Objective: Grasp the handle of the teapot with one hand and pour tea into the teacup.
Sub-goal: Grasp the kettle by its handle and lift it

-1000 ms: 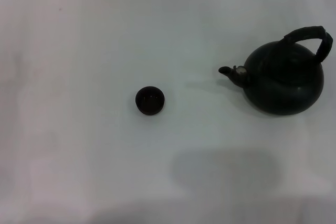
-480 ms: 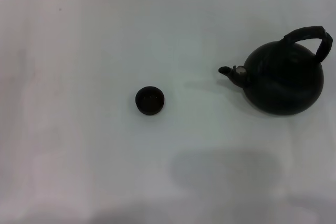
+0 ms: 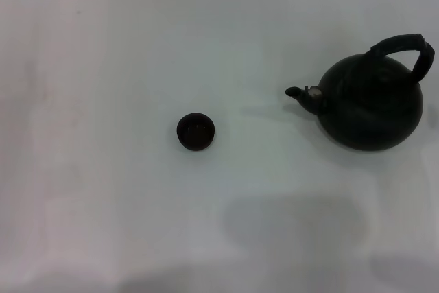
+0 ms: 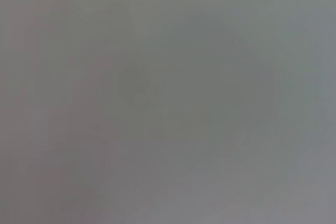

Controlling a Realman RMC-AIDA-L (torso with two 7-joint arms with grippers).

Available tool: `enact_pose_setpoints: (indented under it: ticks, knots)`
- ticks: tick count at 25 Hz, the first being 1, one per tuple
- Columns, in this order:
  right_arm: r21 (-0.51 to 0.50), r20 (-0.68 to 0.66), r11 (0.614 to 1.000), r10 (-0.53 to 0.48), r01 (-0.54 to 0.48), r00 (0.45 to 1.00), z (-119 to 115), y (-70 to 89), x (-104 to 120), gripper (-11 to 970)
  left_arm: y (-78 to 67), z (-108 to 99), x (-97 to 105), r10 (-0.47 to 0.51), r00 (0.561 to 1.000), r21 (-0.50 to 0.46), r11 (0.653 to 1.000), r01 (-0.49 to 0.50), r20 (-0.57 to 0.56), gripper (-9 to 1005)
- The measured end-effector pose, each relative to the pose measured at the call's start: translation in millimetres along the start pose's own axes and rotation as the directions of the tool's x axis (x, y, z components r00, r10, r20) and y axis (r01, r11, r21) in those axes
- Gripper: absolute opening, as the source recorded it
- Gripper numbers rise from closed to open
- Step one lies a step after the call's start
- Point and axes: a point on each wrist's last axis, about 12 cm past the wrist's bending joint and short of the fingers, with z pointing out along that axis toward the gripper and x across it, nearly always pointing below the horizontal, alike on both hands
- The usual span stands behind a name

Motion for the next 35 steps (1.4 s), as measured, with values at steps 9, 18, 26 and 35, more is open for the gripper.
enact_pose_setpoints:
  ticks: [9,18,26,35]
  knots:
    - [-0.042,-0.029,0.996,0.081,-0.082,0.996,22,7.3,16,783,-1.2,2,0,-0.001,1.000,0.003,1.000,0.001,0.002,891]
    - [-0.086,-0.019,0.991,0.105,-0.106,0.994,29,11.8,11,783,-1.1,2,0,0.000,1.000,0.002,1.000,0.000,-0.004,891]
    - [-0.156,-0.014,0.980,0.123,-0.124,0.992,43,17.5,4,784,-1.1,2,1,-0.001,1.000,0.000,1.000,0.001,-0.008,891]
    - [-0.202,0.019,0.967,0.162,-0.154,0.987,61,8.4,0,782,-0.6,1,1,-0.002,1.000,-0.003,1.000,0.002,-0.009,890]
